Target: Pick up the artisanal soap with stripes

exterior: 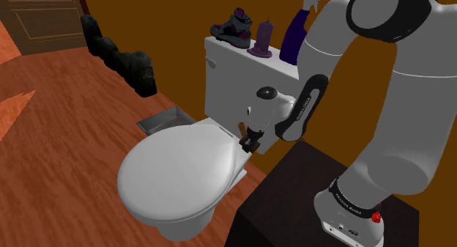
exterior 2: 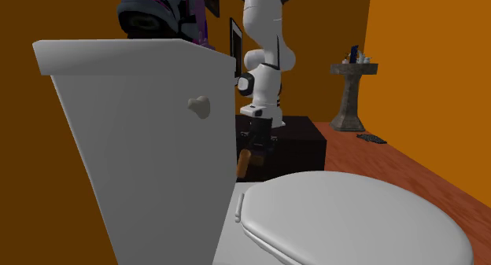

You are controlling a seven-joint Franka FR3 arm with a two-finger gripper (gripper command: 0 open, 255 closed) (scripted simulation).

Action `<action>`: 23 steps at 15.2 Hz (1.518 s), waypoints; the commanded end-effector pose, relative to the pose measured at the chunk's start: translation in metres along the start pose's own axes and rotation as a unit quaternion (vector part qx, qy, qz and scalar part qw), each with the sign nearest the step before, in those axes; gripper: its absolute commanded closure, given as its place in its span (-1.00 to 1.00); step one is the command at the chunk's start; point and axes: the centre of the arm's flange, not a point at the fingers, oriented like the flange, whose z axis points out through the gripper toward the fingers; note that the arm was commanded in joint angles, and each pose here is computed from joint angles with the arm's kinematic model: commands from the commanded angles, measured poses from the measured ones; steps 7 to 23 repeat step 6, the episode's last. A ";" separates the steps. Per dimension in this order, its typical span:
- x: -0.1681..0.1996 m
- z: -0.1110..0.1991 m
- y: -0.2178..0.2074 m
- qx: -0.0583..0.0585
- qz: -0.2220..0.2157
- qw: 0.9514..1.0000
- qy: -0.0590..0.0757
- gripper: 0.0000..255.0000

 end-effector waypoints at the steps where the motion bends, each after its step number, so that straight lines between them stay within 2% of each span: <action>1: 0.002 -0.012 0.006 -0.002 0.005 1.000 0.001 1.00; 5: 0.002 -0.028 0.009 -0.002 0.005 1.000 0.001 1.00; 23: 0.002 -0.028 0.009 -0.002 0.005 1.000 0.001 1.00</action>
